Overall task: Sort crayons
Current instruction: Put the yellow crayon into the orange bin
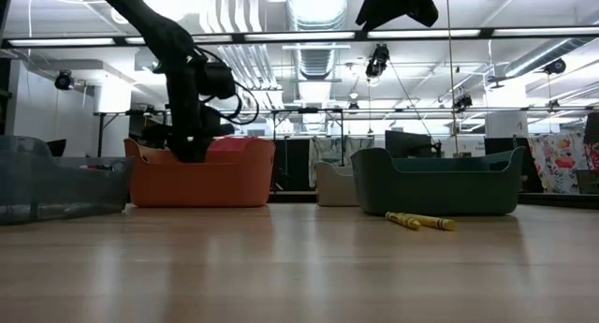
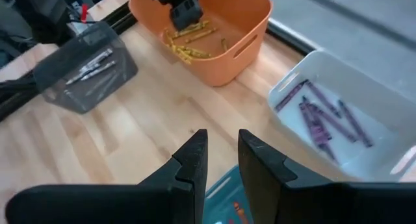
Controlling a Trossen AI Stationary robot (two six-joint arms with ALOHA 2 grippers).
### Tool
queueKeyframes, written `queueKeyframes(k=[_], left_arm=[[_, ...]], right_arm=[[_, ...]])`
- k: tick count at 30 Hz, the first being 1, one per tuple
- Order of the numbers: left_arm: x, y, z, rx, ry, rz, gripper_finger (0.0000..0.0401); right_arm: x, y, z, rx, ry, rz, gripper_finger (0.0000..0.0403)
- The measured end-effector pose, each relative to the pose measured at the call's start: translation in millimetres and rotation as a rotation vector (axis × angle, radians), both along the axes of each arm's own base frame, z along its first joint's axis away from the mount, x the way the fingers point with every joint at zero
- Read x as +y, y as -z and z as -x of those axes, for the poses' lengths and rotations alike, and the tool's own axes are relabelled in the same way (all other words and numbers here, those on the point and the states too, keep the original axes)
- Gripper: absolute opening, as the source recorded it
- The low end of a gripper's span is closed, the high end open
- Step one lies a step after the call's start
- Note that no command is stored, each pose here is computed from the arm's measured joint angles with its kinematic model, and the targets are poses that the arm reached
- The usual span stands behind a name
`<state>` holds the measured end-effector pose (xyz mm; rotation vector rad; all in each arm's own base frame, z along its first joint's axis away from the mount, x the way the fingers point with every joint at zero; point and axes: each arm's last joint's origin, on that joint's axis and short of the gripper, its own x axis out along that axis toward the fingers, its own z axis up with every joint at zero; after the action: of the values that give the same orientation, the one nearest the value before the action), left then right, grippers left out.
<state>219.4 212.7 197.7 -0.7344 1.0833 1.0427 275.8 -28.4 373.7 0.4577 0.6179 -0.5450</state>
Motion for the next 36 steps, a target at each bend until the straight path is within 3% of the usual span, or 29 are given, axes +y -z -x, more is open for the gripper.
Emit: queueKeyframes(k=[4, 9, 15, 20, 29, 36], left_arm=[[-5.1, -19.4, -4.5, -0.028, 0.022, -0.025, 0.0068], [-32.8, -71.8, -18.5, -0.157, 0.107, -0.122, 0.0063], [-103.2, -147.9, -32.3, -0.444, 0.241, -0.229, 0.0056], [-172.2, -185.1, -29.4, -0.598, 0.319, -0.289, 0.0054], [-274.4, -185.8, -24.3, -0.686, 0.409, -0.341, 0.0054], [-282.5, -164.2, -27.0, -0.537, 0.431, -0.317, 0.0054]], right_arm=[[2.7, 0.0, -0.3, -0.024, -0.033, -0.107, 0.0075], [13.9, 0.4, -1.4, -0.047, -0.126, -0.331, 0.0075], [46.9, 1.9, -2.8, -0.033, -0.180, -0.486, 0.0075], [84.1, 10.5, -6.9, 0.021, -0.224, -0.561, 0.0075], [138.0, 59.9, -32.5, 0.231, -0.179, -0.651, 0.0075], [160.9, 107.1, -44.8, 0.453, -0.070, -0.686, 0.0075]])
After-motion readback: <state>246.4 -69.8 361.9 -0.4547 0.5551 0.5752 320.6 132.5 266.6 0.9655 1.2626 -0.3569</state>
